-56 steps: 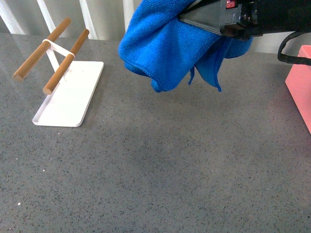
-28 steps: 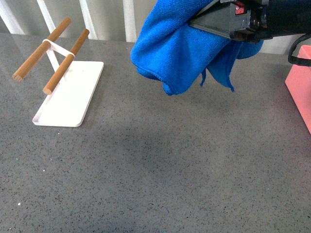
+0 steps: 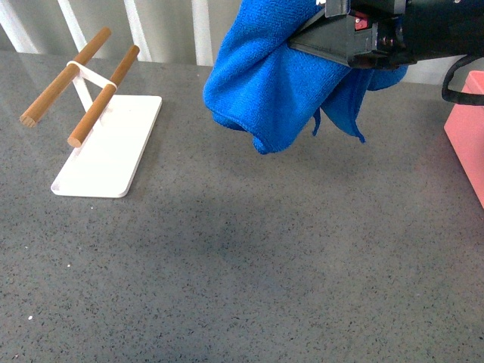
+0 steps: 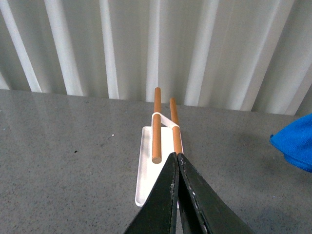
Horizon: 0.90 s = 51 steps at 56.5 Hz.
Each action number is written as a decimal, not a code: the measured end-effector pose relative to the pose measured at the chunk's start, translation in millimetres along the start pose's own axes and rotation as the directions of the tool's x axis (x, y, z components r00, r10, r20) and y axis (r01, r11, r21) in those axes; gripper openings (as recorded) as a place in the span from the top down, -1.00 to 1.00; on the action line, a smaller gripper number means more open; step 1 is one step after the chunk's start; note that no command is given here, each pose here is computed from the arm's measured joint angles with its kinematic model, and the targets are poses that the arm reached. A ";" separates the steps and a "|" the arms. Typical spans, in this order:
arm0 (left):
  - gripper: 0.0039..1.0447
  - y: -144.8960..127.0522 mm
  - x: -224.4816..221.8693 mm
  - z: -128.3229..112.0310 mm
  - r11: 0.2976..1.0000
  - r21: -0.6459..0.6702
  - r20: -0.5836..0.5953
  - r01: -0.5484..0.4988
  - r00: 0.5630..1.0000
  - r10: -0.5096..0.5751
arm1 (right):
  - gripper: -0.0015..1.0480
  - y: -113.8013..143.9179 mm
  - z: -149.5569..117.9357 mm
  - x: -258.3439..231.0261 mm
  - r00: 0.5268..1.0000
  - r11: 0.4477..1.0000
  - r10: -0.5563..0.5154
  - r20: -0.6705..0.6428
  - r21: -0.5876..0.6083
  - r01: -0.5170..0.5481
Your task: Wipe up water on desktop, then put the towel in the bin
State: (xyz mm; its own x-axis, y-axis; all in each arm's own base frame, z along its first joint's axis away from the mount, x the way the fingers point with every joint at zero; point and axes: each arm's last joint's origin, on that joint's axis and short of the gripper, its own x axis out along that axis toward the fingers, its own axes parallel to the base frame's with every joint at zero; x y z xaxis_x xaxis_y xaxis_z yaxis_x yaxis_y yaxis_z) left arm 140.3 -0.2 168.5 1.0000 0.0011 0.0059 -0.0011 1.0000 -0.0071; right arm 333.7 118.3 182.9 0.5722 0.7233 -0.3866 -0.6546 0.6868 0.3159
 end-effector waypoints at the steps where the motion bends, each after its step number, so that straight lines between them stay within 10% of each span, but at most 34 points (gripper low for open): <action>1: 0.93 0.0 -0.3 0.0 1.000 0.000 -0.001 0.001 1.000 -0.001 | 0.90 1.0 0.7 -0.5 1.000 1.000 0.001 0.001 -0.002 -0.001; 51: 0.93 0.0 -26.9 6.1 1.000 0.000 0.020 0.003 1.000 -0.003 | 0.90 7.2 0.9 0.4 1.000 1.000 -0.004 -0.019 -0.023 0.004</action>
State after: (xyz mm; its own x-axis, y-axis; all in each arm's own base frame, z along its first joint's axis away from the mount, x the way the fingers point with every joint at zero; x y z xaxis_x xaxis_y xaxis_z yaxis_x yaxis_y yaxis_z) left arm 113.4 -0.3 174.5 0.9997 -0.0019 0.0261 0.0021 1.0000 -0.0071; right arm 329.7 123.5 185.8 0.5657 0.7189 -0.4039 -0.6637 0.6876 0.2945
